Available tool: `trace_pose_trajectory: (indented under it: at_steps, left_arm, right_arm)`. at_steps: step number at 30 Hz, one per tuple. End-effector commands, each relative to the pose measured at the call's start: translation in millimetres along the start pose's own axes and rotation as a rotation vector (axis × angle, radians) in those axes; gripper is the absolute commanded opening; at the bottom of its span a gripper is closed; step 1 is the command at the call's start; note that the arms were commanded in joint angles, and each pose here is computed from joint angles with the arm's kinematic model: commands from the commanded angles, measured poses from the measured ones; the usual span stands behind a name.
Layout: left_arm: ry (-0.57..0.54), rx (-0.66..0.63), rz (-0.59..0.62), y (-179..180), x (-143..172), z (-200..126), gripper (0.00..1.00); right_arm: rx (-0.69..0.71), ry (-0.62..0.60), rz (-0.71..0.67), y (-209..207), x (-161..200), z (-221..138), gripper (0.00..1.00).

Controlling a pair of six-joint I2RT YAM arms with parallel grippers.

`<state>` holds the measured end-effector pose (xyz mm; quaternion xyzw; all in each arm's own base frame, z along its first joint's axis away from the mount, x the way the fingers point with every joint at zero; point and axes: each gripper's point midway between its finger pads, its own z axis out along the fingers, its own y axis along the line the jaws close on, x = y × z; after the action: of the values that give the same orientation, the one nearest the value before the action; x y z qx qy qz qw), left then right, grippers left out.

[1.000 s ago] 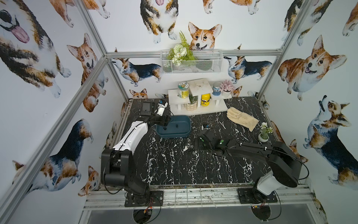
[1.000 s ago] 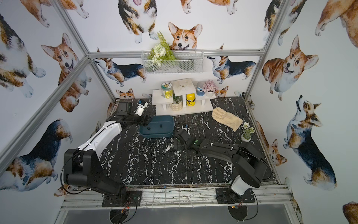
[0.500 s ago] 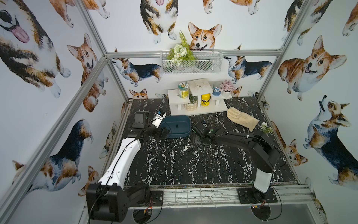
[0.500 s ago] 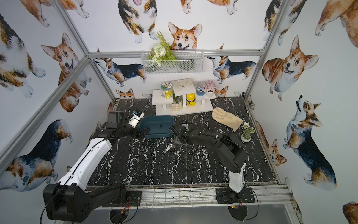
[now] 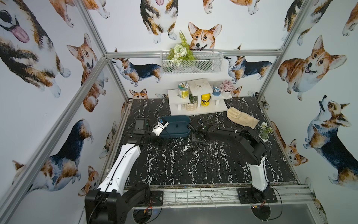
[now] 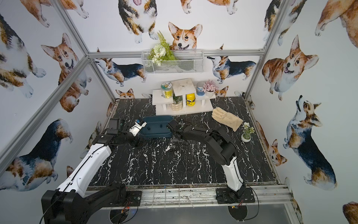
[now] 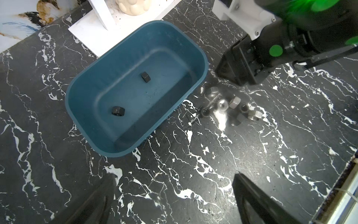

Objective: Put the nuts on the desktop into the storage box
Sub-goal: Pick up the nut from the center of the board.

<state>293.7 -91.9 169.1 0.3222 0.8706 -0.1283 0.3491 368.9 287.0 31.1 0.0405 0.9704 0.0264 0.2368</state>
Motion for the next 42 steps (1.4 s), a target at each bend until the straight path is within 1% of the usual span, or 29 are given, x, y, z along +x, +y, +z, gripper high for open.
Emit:
trace_pose_trajectory:
  at_steps: [1, 3, 5, 8, 9, 11, 16, 17, 18, 22, 25, 30, 33, 36, 38, 42]
  left_arm:
    - [0.009, -0.005, 0.014, 0.3, 3.9, 1.0, 1.00]
    - [0.015, 0.004, 0.014, -1.9, 6.3, 1.1, 1.00]
    - [0.016, 0.012, 0.017, -3.6, 8.4, 2.7, 1.00]
    - [0.014, 0.023, 0.012, -5.4, 9.0, 3.6, 1.00]
    - [0.014, 0.030, 0.008, -6.6, 8.8, 3.5, 1.00]
    - [0.009, 0.038, 0.010, -8.1, 8.2, 3.8, 1.00]
    - [-0.006, 0.062, 0.010, -11.4, 3.2, 2.6, 1.00]
    - [-0.013, 0.072, 0.013, -12.7, 1.0, 1.9, 1.00]
    - [-0.021, 0.084, 0.019, -14.6, -0.7, 2.0, 1.00]
    - [-0.080, 0.153, 0.041, -23.9, -15.5, -0.5, 1.00]
    - [-0.136, 0.230, 0.053, -33.4, -31.4, -3.8, 1.00]
    - [-0.246, 0.401, 0.103, -55.3, -56.1, -12.6, 1.00]
    - [-0.301, 0.522, 0.202, -75.7, -59.8, -20.2, 1.00]
    - [-0.337, 0.575, 0.278, -85.2, -61.9, -19.7, 1.00]
    - [-0.379, 0.614, 0.324, -91.3, -61.5, -20.8, 1.00]
    - [-0.477, 0.698, 0.399, -104.6, -60.7, -22.2, 1.00]
  right_arm:
    - [0.042, 0.013, -0.017, -8.6, 2.0, 5.6, 0.52]
    - [0.047, 0.014, -0.018, -9.7, 2.9, 9.3, 0.50]
    - [0.052, 0.016, -0.015, -12.4, 3.5, 12.7, 0.42]
    - [0.052, 0.029, -0.006, -14.3, 6.0, 14.3, 0.40]
    - [0.048, 0.030, -0.005, -14.4, 6.6, 14.3, 0.35]
    - [0.039, 0.032, -0.003, -14.4, 8.0, 13.7, 0.28]
    - [0.005, 0.024, 0.013, -12.9, 7.1, 3.6, 0.25]
    - [-0.010, 0.017, 0.012, -11.6, 5.4, -0.3, 0.21]
    - [-0.019, 0.005, 0.013, -11.4, 2.6, -4.2, 0.20]
    - [-0.076, -0.036, 0.003, -7.7, -6.1, -23.3, 0.19]
    - [-0.148, -0.065, -0.015, -2.1, -11.6, -42.0, 0.20]
    - [-0.411, -0.104, -0.062, 23.2, -11.9, -88.8, 0.19]
    - [-0.567, -0.107, -0.072, 36.7, -6.8, -116.0, 0.20]
    - [-0.713, -0.060, -0.099, 51.9, 4.7, -140.0, 0.20]
    - [-0.838, -0.018, -0.108, 63.9, 13.9, -158.9, 0.21]
    - [-1.094, 0.050, -0.082, 80.7, 29.2, -198.4, 0.22]
